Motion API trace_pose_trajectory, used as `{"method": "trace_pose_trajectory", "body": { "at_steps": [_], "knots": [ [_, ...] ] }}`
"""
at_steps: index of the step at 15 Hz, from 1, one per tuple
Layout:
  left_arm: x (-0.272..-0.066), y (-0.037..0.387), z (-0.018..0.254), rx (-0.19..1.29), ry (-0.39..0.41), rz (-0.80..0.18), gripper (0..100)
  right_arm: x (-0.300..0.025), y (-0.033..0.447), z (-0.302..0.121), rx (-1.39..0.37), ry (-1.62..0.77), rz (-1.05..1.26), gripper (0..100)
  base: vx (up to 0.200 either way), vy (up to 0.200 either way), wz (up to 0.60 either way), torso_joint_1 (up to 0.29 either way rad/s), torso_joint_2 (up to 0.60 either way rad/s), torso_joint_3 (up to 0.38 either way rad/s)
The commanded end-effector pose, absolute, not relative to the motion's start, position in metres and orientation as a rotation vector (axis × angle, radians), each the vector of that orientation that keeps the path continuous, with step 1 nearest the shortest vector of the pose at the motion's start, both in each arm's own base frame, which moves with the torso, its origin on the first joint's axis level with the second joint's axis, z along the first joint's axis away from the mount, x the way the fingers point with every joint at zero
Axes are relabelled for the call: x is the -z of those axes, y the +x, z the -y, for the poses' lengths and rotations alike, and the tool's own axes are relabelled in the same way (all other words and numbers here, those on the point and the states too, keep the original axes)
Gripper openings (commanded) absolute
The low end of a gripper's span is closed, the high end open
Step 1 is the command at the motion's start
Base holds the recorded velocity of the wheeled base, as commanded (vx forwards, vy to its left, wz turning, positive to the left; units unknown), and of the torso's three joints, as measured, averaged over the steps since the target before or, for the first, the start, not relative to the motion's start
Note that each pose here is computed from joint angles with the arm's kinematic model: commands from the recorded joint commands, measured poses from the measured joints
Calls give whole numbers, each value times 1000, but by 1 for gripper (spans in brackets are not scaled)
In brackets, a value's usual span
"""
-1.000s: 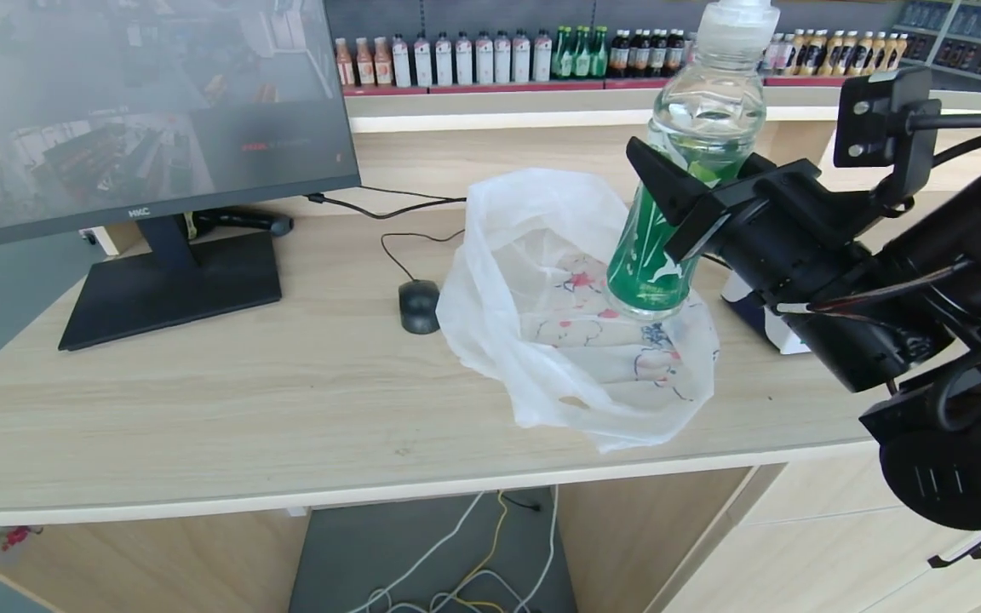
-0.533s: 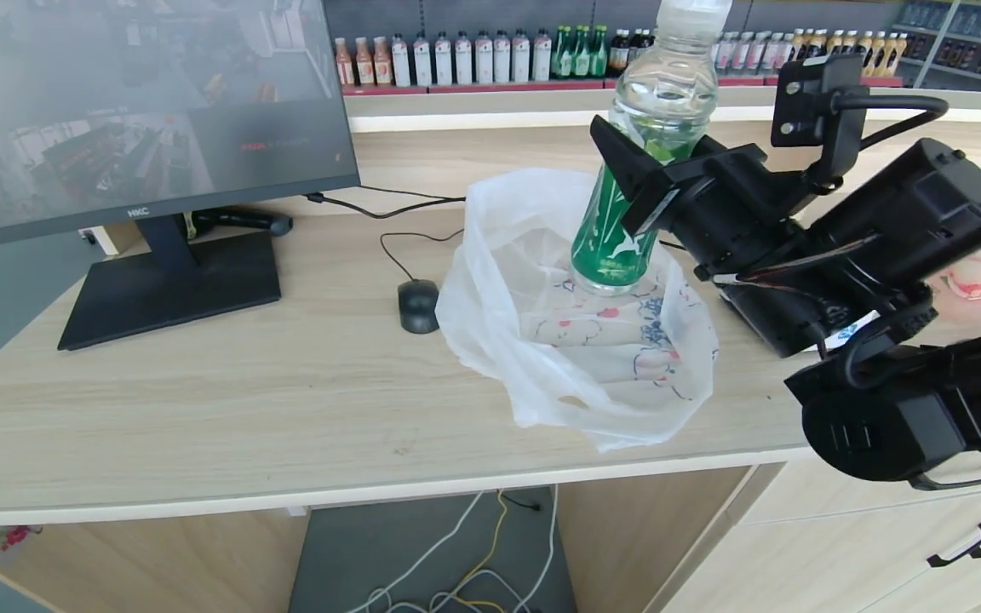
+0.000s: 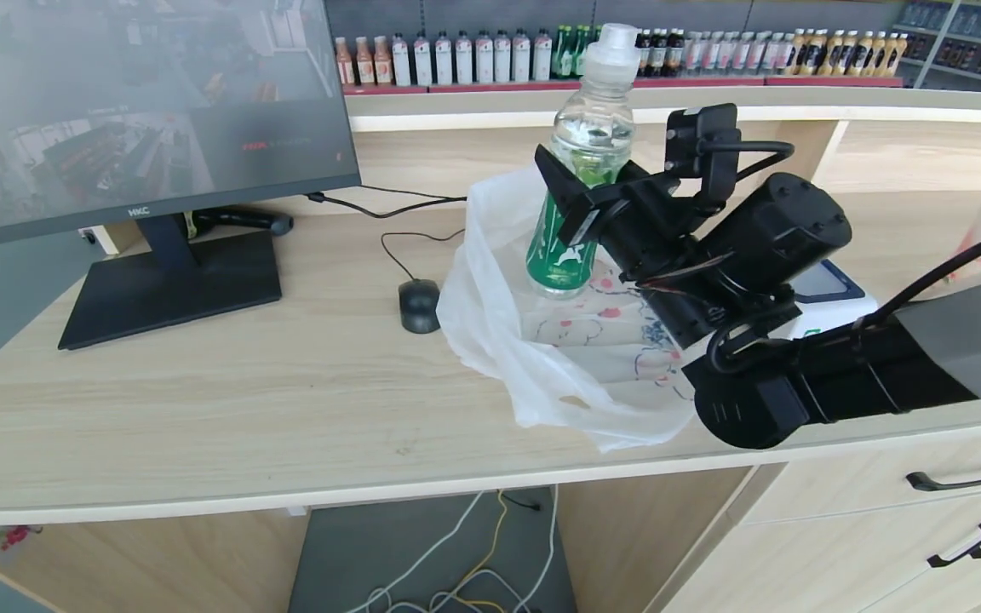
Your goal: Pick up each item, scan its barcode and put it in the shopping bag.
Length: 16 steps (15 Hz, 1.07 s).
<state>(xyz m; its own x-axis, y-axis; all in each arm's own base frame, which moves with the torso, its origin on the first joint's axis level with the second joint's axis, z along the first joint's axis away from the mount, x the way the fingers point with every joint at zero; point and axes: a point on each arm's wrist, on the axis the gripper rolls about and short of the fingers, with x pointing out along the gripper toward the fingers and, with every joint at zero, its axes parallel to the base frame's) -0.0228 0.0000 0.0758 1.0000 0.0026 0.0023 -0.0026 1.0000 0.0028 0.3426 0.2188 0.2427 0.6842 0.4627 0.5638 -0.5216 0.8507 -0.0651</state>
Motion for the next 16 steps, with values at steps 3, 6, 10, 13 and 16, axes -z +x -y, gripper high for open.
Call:
{"method": "trace_pose_trajectory", "body": {
  "at_steps": [3,6,10,13,16],
  "knots": [
    [-76,-23,0,-3,3,3,100,-219,359,-229,-556,92,562,0,0,0,0,0,0,0],
    [-76,-23,0,-3,3,3,100,-214,362,-230,-558,88,550,0,0,0,0,0,0,0],
    [-76,-23,0,-3,3,3,100,-209,363,-232,-562,75,507,0,0,0,0,0,0,0],
    [-76,-23,0,-3,3,3,100,-208,362,-232,-564,74,501,0,0,0,0,0,0,0],
    [-76,-23,0,-3,3,3,100,-205,362,-232,-566,70,489,0,0,0,0,0,0,0]
  ]
}}
